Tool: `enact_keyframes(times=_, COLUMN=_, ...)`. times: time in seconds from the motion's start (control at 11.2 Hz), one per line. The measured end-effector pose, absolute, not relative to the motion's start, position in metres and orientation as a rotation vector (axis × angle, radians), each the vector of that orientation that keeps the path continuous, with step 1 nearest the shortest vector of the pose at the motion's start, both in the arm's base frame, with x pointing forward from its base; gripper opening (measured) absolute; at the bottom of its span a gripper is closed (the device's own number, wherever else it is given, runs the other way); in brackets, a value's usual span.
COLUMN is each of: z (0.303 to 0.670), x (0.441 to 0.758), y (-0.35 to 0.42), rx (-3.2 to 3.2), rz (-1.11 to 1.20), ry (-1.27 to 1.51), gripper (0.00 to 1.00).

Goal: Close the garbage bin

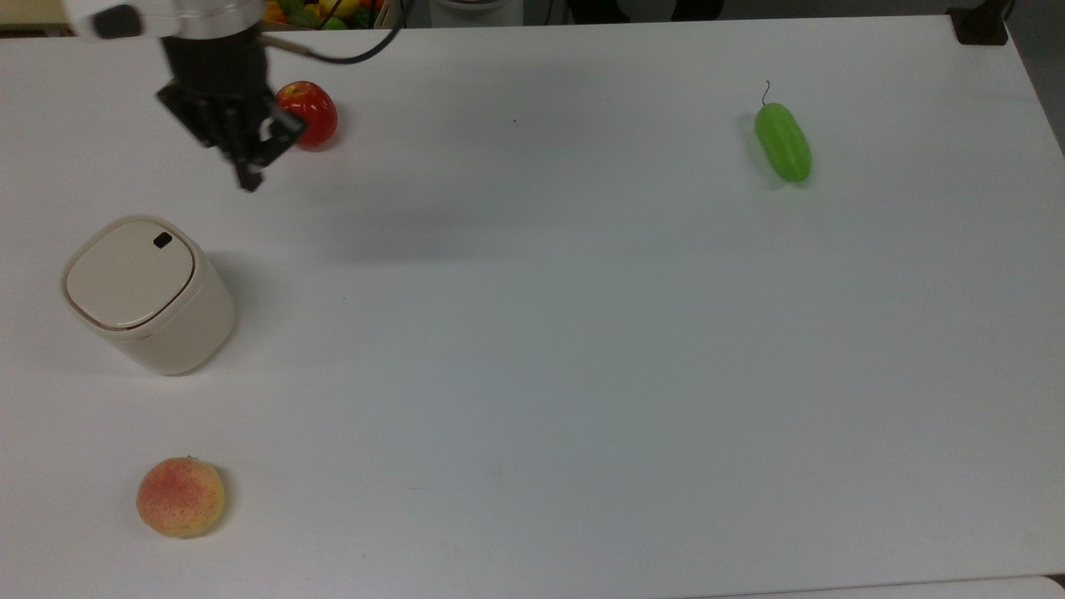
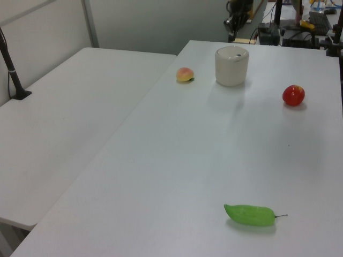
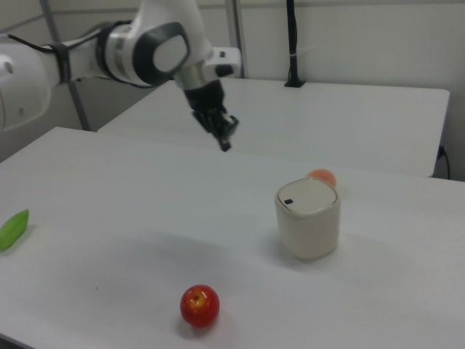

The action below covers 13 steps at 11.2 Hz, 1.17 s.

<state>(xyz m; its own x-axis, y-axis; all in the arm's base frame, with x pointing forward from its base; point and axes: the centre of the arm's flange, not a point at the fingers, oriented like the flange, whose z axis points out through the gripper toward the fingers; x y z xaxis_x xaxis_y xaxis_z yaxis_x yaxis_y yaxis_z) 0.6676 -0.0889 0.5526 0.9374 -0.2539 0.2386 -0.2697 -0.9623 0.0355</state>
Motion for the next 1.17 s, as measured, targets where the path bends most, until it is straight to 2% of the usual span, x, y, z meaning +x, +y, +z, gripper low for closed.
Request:
enact_keyframes(times=0.36, z=0.575, x=0.632, y=0.031, rx=3.067, rz=0.084, ry=0.096, gripper=0.01)
enact_keyframes(times=0.54, z=0.591, x=0.612, y=0.048, rx=3.058, rz=0.015, ry=0.245, gripper=0.01)
enact_keyframes(times=0.81, z=0.626, x=0.581, y=0.039, rx=3.055, rz=-0.013, ry=0.295, gripper=0.01)
enact_keyframes(times=0.99, z=0.633, x=0.571, y=0.034, rx=3.056, rz=-0.027, ry=0.285, gripper=0.05)
enact_keyframes(times=1.08, z=0.632, x=0.57, y=0.031, rx=3.056, rz=-0.03, ry=0.276, gripper=0.15)
enact_keyframes(times=1.17, z=0.631, x=0.571, y=0.028, rx=3.057, rz=-0.035, ry=0.268, gripper=0.3)
